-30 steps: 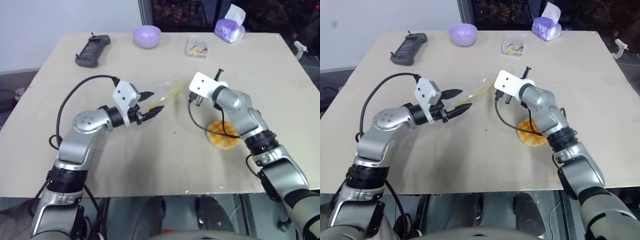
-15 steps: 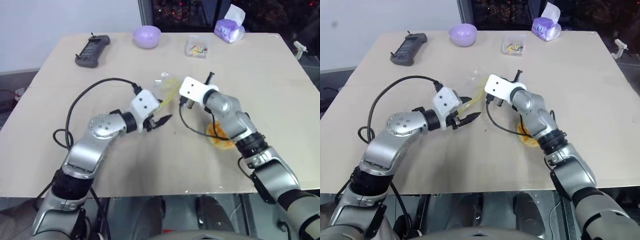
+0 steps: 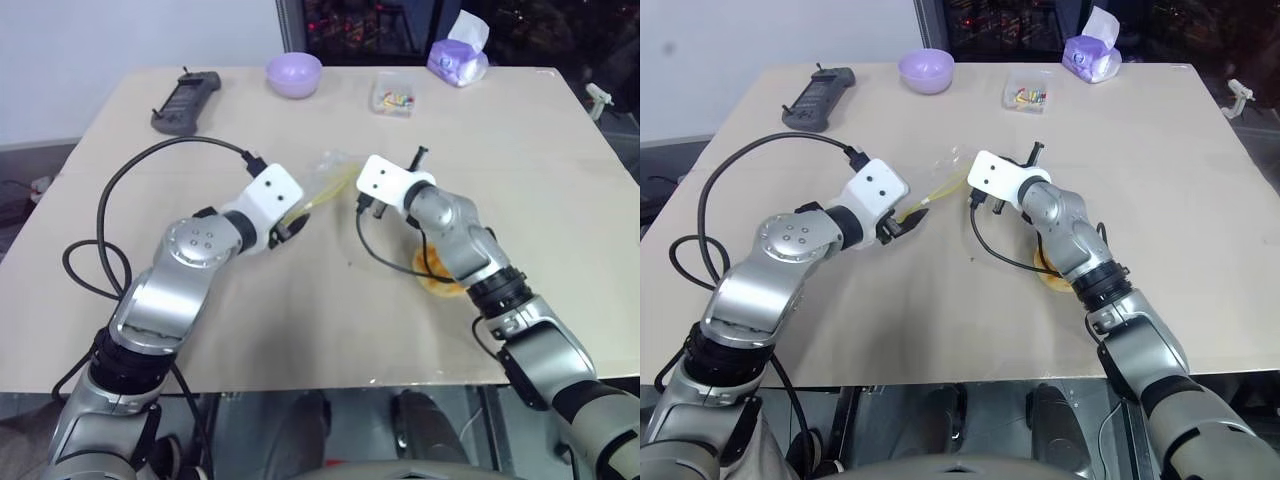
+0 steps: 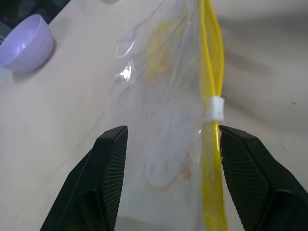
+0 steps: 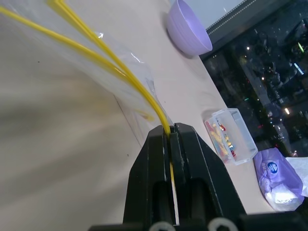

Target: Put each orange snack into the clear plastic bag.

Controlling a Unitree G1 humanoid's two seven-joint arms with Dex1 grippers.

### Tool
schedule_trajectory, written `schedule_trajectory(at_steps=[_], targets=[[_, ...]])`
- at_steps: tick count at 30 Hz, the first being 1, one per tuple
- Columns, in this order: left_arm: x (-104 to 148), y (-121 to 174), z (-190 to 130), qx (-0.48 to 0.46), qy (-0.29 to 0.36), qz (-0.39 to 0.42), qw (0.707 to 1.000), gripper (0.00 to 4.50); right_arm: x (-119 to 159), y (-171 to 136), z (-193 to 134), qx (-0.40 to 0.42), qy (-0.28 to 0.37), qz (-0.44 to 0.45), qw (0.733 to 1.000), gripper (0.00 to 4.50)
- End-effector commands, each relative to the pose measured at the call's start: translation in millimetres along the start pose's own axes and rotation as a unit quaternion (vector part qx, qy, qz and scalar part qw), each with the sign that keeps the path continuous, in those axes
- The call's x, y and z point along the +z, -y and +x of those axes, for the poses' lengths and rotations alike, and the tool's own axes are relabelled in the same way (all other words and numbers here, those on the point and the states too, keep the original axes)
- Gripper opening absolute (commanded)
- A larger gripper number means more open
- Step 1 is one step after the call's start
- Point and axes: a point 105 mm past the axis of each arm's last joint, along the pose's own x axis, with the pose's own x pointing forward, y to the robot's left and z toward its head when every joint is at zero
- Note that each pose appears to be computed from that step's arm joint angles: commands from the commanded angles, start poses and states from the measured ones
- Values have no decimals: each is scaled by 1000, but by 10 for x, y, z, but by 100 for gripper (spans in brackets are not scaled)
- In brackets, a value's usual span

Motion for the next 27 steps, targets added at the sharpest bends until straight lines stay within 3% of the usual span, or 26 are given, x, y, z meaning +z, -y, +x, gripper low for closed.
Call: schedule_trajectory(at_steps=[1,12,15,19,20,27], targets=[[187,-29,-87,13,23,24,999,303,124,74,-27,-14,22,-9,1000,0],[229,121,-133,-19,18,12,1000,303,108,35,-39,-8,21,-8,1000,0],[221,124,-133,-20,16,9,1000,224,106,34,-41,-7,21,-8,1000,0],[191,123,-128,-19,9,6,1000,25,98,41,-43,-7,19,-8,1000,0],[186,120,-127,-18,8,5,1000,4,98,41,-44,-7,19,-8,1000,0],[144,88,-110,-11,1,9,1000,4,112,25,-56,2,26,-2,1000,0]])
